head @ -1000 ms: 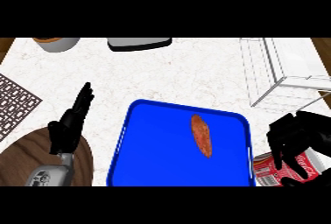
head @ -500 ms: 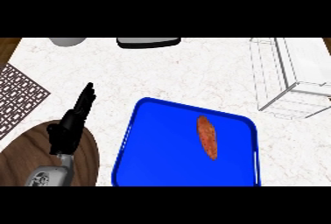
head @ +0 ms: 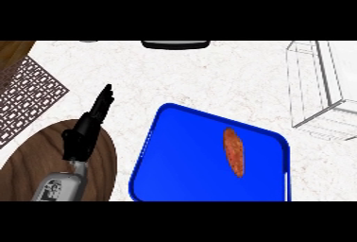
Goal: Pick the can from the tray and place it in the tiered shelf
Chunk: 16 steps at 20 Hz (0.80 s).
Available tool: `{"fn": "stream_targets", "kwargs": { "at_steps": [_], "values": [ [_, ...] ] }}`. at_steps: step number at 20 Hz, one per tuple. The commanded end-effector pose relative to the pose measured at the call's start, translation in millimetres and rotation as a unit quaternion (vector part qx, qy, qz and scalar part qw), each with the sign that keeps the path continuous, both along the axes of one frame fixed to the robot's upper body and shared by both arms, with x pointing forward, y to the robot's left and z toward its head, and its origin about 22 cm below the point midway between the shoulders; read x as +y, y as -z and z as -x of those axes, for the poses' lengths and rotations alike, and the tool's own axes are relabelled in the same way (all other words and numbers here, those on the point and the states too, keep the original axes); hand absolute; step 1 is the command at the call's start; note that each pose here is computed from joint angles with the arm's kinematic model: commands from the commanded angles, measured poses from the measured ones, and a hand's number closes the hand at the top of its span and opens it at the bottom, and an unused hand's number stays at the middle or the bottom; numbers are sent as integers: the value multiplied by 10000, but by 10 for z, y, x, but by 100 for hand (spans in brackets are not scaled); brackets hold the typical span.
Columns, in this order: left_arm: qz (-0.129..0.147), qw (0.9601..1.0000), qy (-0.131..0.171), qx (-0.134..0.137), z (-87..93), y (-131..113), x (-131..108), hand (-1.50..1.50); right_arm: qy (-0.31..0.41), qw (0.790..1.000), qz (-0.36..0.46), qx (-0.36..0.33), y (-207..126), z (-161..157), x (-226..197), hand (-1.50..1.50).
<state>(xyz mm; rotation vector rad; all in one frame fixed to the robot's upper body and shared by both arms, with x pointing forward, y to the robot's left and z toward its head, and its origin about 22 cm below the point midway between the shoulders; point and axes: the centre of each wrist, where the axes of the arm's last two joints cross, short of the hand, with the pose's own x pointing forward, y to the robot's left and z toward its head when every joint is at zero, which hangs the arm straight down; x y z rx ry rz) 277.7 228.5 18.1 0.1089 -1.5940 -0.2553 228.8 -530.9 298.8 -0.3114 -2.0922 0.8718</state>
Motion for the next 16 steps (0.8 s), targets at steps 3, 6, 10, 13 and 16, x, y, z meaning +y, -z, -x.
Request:
{"fn": "stream_targets", "kwargs": {
  "at_steps": [3, 6, 10, 13, 16],
  "values": [
    [-6, 9998, 194, 18, -44, 56, -149, 0, -798, 9958, -433, -124, -214, 105, -287, 150],
    [32, 9996, 268, 30, -129, -55, -158, 0, -677, 9962, -490, -252, -345, 94, -301, 150],
    [-22, 9992, 402, 10, -113, 33, -268, 0, -608, 9960, -501, -421, -276, -55, -230, 150],
    [-24, 9993, 375, -15, -187, -11, -252, 0, -513, 9951, -397, -740, -315, -112, -205, 150],
    [-28, 9994, 359, 9, -65, 84, -219, 0, -535, 9943, -366, -847, -321, -139, -212, 150]
  ]
}}
